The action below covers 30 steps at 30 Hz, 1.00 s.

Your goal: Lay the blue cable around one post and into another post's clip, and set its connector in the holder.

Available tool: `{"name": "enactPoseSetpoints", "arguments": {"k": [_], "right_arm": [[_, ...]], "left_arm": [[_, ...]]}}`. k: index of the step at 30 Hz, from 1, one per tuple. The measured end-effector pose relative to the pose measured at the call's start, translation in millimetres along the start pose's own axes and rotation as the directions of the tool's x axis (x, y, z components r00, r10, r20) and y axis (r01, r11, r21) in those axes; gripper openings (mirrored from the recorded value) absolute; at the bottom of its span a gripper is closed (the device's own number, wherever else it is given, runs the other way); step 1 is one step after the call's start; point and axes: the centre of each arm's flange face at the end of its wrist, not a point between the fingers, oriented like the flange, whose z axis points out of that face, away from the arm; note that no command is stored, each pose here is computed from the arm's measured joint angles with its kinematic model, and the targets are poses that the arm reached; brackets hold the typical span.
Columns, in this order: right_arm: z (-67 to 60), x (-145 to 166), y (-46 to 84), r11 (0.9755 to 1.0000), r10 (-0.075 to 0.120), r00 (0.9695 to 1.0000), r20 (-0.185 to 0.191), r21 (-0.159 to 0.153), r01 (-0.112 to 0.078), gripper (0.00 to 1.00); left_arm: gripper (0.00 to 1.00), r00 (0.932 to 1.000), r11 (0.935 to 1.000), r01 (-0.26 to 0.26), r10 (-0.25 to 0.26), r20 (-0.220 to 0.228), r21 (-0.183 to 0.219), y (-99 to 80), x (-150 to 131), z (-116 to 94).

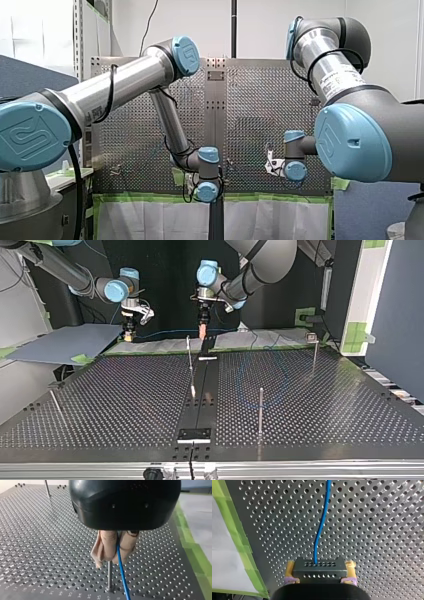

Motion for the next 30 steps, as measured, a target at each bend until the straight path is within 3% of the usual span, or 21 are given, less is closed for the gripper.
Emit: {"name": "enactPoseSetpoints", "arguments": {"k": [15, 22, 30], "right_arm": [[0.1, -1, -1.3, 0.9999, -0.003, 1.0000, 0.002, 0.017, 0.003, 0.61], [0.5, -1, -1.3, 0.9999, -0.001, 1.0000, 0.001, 0.017, 0.001, 0.61], [0.2, -1, -1.3, 0.9998, -0.002, 1.0000, 0.003, 0.017, 0.002, 0.61]], "left_arm": [[0.18, 1.0000, 0.9994, -0.007, 0.007, -0.001, -0.033, 7.8, -6, 25], [0.18, 0.9989, 0.9988, -0.024, 0.023, -0.041, -0.043, 17.3, 17, 30], [0.18, 0.9993, 0.9989, 0.014, -0.015, -0.035, -0.045, 16.3, 19, 40]]}}
